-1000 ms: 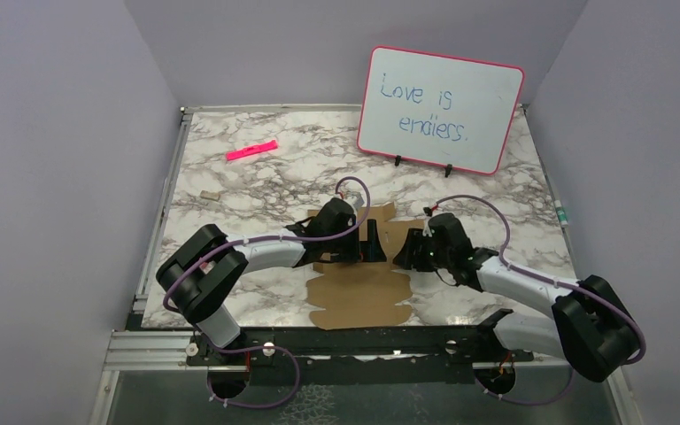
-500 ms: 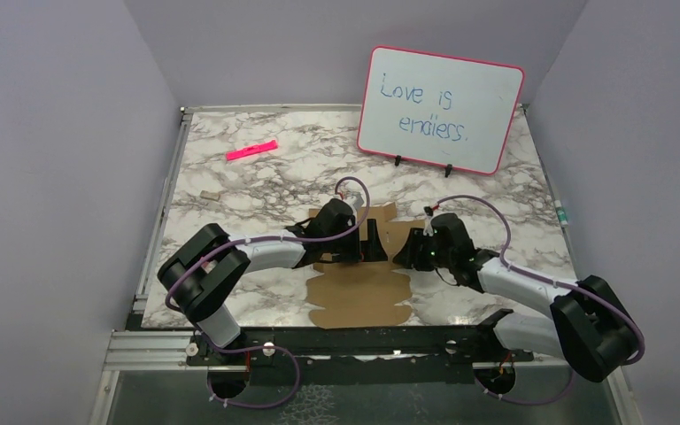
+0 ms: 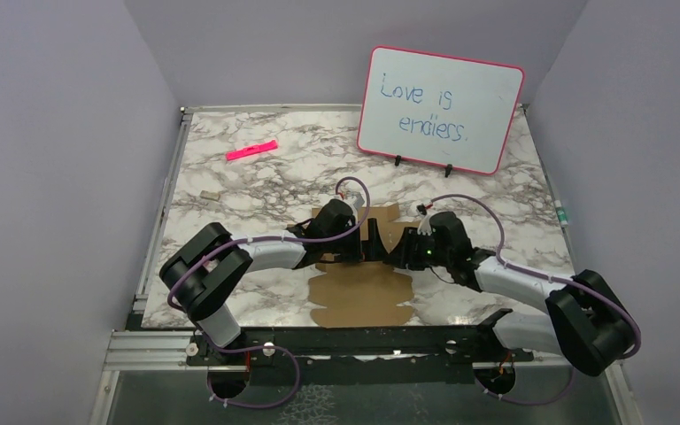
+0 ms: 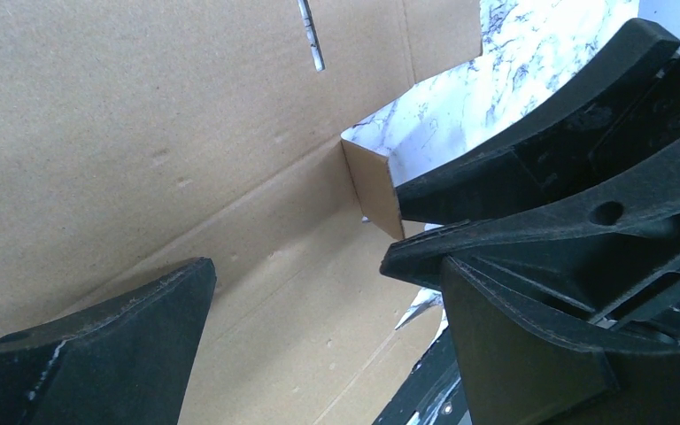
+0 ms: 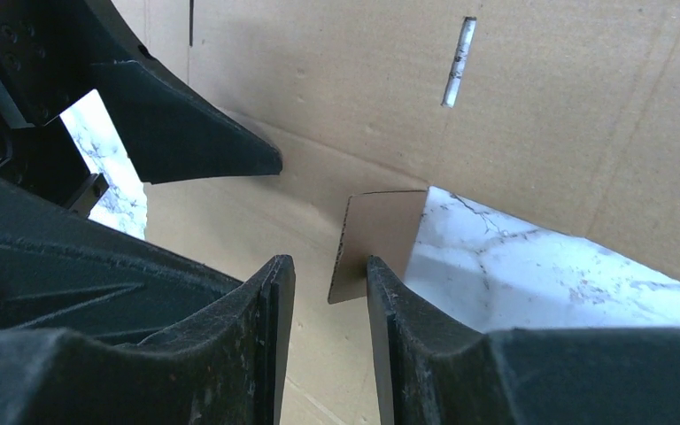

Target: Fold the paper box

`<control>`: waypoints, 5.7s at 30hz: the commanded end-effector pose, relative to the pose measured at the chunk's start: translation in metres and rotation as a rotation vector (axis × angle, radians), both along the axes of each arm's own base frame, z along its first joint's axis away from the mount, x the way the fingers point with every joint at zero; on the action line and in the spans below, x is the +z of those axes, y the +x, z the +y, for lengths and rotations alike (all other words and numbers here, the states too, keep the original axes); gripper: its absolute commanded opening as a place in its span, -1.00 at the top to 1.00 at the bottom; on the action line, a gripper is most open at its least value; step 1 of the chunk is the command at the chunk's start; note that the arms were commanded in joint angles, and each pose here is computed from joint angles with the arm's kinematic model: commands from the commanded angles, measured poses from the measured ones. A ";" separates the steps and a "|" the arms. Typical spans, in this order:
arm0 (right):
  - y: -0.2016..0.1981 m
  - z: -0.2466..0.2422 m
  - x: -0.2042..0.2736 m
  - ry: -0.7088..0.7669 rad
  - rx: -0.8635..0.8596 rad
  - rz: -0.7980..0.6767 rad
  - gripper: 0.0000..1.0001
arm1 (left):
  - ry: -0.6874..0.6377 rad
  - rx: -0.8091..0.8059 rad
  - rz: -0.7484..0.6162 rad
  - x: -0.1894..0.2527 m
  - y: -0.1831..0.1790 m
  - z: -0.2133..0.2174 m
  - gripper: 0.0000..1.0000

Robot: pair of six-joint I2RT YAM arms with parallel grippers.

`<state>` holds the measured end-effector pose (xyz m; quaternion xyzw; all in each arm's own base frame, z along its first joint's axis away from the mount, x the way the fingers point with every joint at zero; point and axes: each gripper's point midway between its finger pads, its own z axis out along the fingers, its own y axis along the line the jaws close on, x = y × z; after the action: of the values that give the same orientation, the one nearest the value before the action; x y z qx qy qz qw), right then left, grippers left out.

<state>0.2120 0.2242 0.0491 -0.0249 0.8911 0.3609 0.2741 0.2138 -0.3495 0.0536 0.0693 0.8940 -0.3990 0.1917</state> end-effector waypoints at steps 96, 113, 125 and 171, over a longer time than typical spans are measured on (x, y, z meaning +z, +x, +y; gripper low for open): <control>0.042 0.053 -0.050 0.023 0.123 0.012 -0.25 | 0.478 0.138 -0.044 0.049 0.072 0.140 -0.21; 0.041 0.049 -0.053 0.012 0.107 0.014 -0.25 | 0.467 0.052 -0.067 0.045 0.059 0.087 -0.42; 0.047 0.051 -0.036 0.013 0.112 -0.029 -0.26 | 0.449 0.022 -0.101 0.044 0.058 0.071 -0.44; 0.055 -0.095 -0.008 -0.054 -0.196 0.038 -0.61 | 0.116 -0.059 -0.029 -0.007 0.055 0.005 -0.78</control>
<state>0.2707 0.1160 0.0400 0.0696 0.9151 0.2632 0.2975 0.2738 -0.3387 0.0525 0.1143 0.9150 -0.3318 0.1992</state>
